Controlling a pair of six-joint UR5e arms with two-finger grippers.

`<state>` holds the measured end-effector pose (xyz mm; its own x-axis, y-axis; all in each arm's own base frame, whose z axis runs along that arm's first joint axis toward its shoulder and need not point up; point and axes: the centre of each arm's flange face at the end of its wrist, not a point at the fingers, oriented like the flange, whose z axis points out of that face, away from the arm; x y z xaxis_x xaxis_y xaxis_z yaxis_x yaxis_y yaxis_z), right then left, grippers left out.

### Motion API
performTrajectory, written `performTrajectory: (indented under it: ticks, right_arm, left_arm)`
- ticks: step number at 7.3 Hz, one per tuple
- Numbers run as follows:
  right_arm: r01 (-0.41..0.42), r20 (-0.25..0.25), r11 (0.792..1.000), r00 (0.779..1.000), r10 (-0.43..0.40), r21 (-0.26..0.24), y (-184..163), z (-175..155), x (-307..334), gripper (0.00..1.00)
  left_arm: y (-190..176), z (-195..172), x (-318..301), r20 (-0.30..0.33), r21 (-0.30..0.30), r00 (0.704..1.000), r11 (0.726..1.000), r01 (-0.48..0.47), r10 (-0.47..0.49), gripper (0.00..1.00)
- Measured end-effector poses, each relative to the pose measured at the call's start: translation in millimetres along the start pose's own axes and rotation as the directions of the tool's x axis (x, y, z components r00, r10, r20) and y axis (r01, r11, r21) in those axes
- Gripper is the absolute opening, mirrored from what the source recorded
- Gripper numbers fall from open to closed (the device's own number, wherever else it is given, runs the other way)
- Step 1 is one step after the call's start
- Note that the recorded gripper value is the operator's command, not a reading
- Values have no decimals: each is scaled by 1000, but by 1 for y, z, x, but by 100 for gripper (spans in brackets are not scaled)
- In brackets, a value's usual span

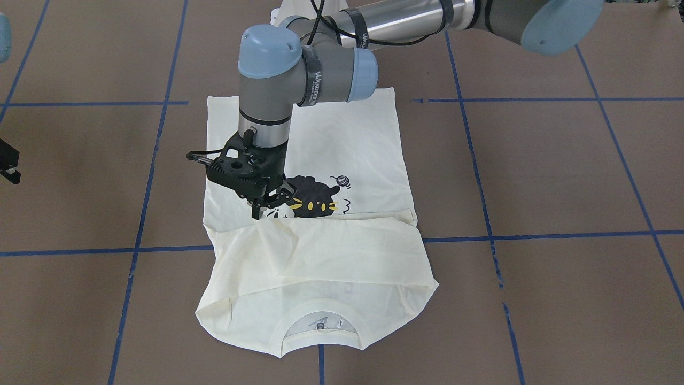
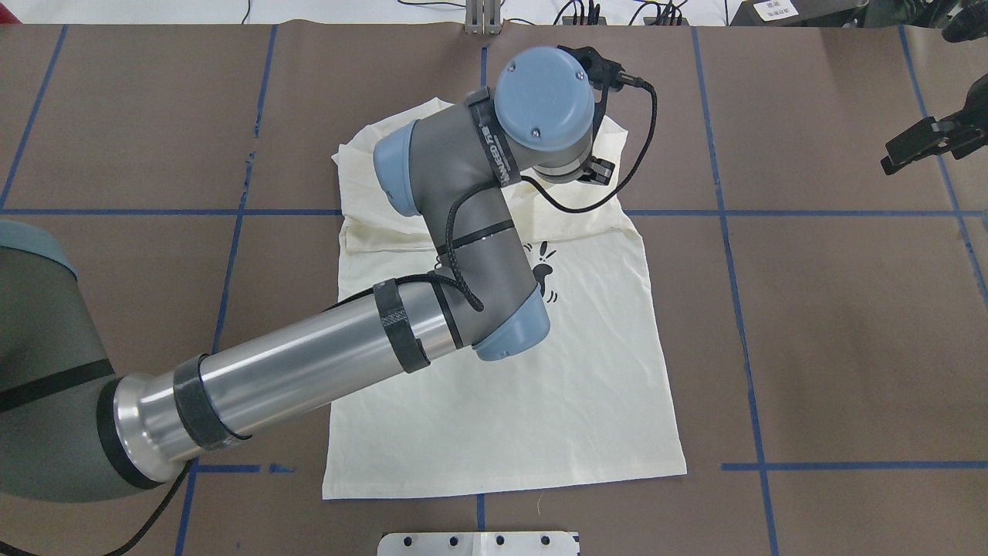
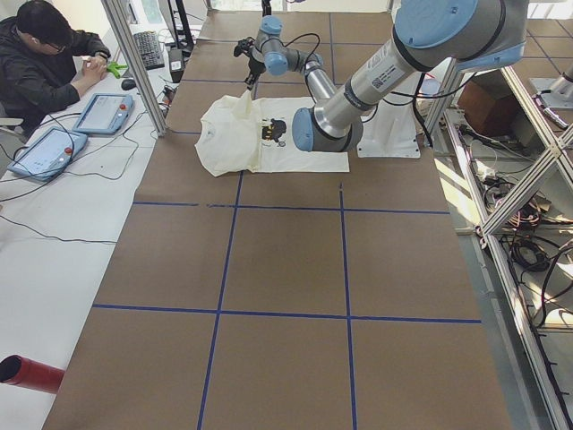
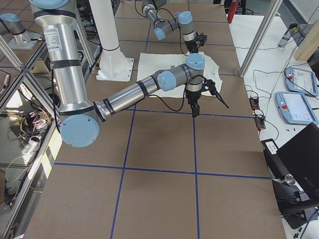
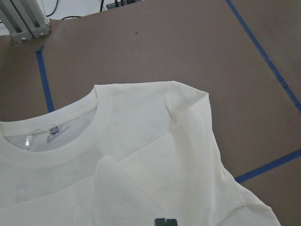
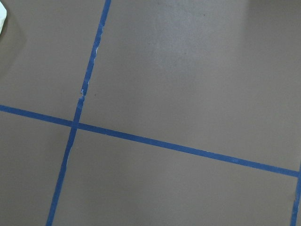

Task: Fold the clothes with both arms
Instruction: 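Carry the sleeve with the left gripper across the shirt toward the collar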

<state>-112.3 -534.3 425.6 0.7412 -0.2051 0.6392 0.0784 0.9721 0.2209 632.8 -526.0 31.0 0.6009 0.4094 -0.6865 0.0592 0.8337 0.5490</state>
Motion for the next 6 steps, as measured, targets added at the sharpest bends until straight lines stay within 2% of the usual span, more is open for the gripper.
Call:
performTrajectory:
  ticks: [3, 4, 5, 6]
  right_arm:
    - [0, -1, 1000, 1000, 0, 2, 0, -1, 0, 100]
    - [0, -1, 1000, 1000, 0, 2, 0, -1, 0, 100]
    - [1, -1, 1000, 1000, -1, 3, -1, -1, -1, 100]
    - [3, 0, 1000, 1000, -3, 5, -2, -2, -2, 100]
  left_arm:
    - [29, 23, 22, -23, 5, 999, 1000, -24, 24, 0]
    - [36, 26, 30, -27, 9, 999, 1000, -29, 29, 63]
    - [40, 28, 34, -32, 18, 999, 999, -32, 32, 100]
    - [42, 28, 36, -50, 35, 998, 999, -23, 25, 100]
